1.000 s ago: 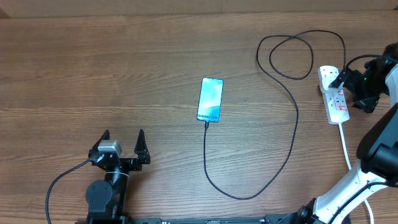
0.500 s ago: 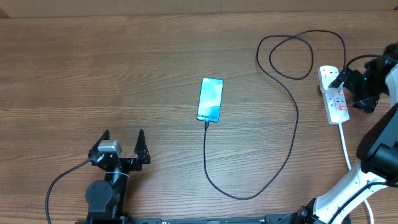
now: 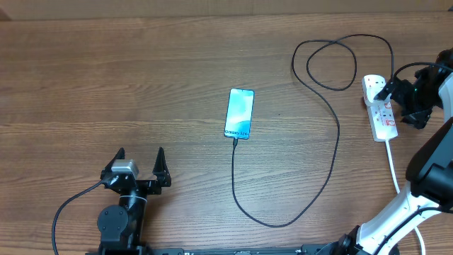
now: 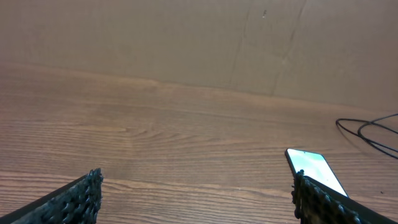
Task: Plug charger to phone and switch on socket
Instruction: 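Lift the right gripper off the power strip switch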
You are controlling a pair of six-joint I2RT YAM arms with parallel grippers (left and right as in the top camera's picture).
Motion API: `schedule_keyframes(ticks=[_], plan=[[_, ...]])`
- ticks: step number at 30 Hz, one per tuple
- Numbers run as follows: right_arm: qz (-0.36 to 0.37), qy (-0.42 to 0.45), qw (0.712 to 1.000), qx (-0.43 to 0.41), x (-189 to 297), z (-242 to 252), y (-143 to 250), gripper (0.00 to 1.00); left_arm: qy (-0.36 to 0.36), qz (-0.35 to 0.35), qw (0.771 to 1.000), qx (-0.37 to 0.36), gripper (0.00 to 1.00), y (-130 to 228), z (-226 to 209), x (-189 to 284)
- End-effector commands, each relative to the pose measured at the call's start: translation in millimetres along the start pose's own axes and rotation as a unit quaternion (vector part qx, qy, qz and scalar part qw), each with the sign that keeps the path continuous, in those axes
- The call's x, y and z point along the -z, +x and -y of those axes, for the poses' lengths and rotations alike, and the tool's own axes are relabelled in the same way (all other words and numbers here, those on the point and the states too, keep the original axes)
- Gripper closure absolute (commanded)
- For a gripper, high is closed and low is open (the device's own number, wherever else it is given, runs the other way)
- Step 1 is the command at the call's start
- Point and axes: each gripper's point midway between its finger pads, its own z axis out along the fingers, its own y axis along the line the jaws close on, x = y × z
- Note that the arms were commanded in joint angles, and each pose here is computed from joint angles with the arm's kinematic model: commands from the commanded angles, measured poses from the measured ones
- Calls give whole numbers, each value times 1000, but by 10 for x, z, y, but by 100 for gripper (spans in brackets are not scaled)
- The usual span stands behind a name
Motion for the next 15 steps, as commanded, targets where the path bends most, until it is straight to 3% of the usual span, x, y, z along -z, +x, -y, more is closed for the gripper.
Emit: schedule_keyframes(ticks=[1, 8, 15], plan=[[27, -8, 1000, 9, 168, -56, -105, 0, -7, 3, 1000, -9, 1, -3, -30, 3], [51, -11, 999, 10, 358, -69, -148, 0, -7, 3, 1000, -9, 0, -3, -30, 3], [136, -25, 990, 29, 1089, -230, -178, 0, -7, 3, 1000, -9, 0, -3, -30, 3]])
